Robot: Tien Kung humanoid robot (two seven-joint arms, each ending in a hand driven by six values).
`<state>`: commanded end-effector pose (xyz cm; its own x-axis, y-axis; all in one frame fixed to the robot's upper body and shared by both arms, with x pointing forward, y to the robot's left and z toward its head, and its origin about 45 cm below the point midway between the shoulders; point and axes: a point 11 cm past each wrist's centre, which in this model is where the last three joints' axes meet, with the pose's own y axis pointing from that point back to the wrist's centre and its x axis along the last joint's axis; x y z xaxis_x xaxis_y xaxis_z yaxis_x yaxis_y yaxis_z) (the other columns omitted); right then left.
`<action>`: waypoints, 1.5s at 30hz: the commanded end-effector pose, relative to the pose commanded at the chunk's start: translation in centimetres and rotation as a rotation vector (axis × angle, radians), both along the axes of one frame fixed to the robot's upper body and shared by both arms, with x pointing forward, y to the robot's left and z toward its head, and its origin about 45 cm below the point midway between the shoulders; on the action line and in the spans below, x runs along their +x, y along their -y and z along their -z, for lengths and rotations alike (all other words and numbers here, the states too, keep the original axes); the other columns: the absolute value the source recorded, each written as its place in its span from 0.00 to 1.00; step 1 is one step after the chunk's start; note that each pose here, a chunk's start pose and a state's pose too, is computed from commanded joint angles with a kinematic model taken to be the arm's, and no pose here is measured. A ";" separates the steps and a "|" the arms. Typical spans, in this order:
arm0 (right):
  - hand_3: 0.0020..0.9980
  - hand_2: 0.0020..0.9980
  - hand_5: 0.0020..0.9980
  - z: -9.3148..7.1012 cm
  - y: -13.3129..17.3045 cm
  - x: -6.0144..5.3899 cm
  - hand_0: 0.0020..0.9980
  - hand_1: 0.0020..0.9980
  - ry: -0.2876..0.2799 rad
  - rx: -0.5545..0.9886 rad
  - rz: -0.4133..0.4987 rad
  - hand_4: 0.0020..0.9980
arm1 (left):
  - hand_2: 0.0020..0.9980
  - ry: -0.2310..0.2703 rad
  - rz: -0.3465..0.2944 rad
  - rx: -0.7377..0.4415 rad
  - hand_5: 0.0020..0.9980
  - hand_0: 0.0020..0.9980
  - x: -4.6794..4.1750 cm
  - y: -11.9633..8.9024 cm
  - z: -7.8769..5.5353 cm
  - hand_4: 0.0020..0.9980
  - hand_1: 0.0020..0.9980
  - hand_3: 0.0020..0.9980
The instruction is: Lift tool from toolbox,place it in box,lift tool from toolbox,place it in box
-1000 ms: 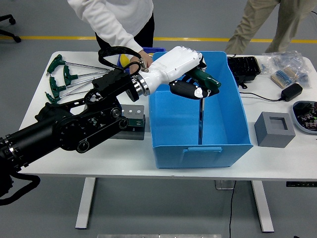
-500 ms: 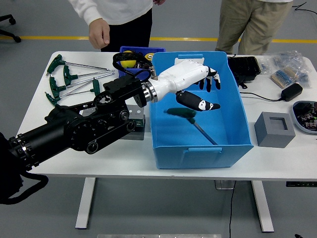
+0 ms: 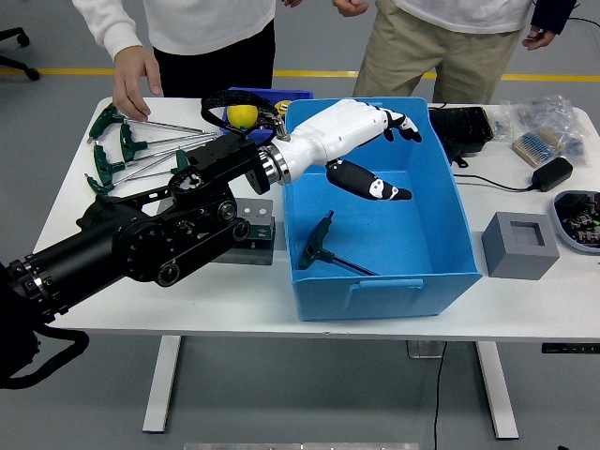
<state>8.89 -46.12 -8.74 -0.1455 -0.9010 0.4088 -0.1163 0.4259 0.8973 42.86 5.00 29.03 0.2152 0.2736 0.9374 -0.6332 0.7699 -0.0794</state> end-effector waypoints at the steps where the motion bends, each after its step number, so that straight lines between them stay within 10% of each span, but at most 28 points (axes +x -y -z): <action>1: 0.60 0.73 0.72 0.0 0.0 -0.1 0.71 0.69 0.000 0.000 0.001 0.83 | 0.76 0.003 -0.005 0.000 0.59 0.54 0.03 -0.3 -0.1 0.92 0.65 0.74; 15: 0.60 0.73 0.72 0.3 -0.3 -0.7 0.71 0.69 -0.004 0.008 0.015 0.83 | 0.68 0.008 -0.122 -0.069 0.63 0.53 -0.20 -6.9 -1.7 0.94 0.61 0.71; 45: 0.60 0.73 0.72 0.4 -0.7 -0.3 0.70 0.69 0.008 0.015 0.015 0.83 | 0.69 0.017 -0.167 -0.044 0.69 0.53 0.26 -9.6 -2.0 0.96 0.62 0.71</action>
<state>8.61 -45.44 -9.10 -0.1622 -0.9047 0.3940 -0.1166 0.4141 0.9027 43.13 14.63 31.01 0.1471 0.3449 0.9271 -0.7505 0.6494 -0.1225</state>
